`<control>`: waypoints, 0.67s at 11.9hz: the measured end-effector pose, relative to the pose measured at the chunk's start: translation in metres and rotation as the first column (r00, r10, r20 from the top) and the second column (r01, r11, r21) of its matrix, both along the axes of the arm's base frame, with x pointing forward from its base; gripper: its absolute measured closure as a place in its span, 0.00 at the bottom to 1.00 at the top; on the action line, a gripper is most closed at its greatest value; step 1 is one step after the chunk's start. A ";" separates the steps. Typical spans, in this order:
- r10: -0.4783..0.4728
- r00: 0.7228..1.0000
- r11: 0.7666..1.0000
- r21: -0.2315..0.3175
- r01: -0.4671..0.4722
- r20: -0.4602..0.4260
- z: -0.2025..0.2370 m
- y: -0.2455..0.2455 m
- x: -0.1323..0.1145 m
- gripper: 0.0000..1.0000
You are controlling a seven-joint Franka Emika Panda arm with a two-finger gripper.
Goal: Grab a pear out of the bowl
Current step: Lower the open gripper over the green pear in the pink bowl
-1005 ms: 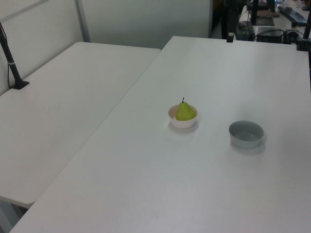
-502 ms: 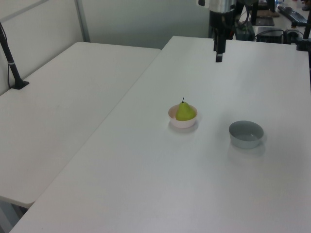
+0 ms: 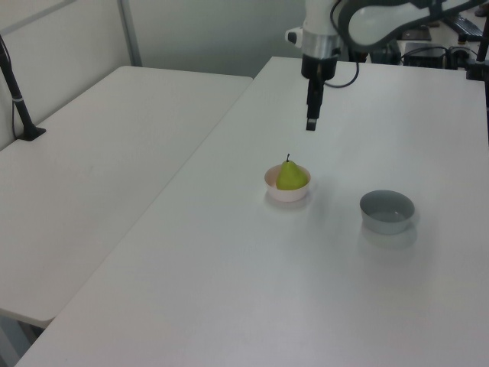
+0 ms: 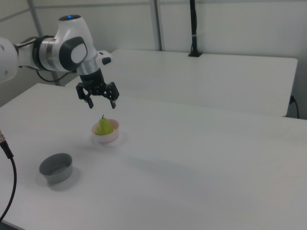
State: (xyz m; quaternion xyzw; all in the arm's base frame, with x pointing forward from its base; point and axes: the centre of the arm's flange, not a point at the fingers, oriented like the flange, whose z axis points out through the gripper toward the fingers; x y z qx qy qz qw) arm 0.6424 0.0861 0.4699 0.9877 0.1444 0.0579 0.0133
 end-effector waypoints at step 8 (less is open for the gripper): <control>0.037 0.999 0.999 0.007 -0.037 0.011 -0.076 0.040 0.022 0.00</control>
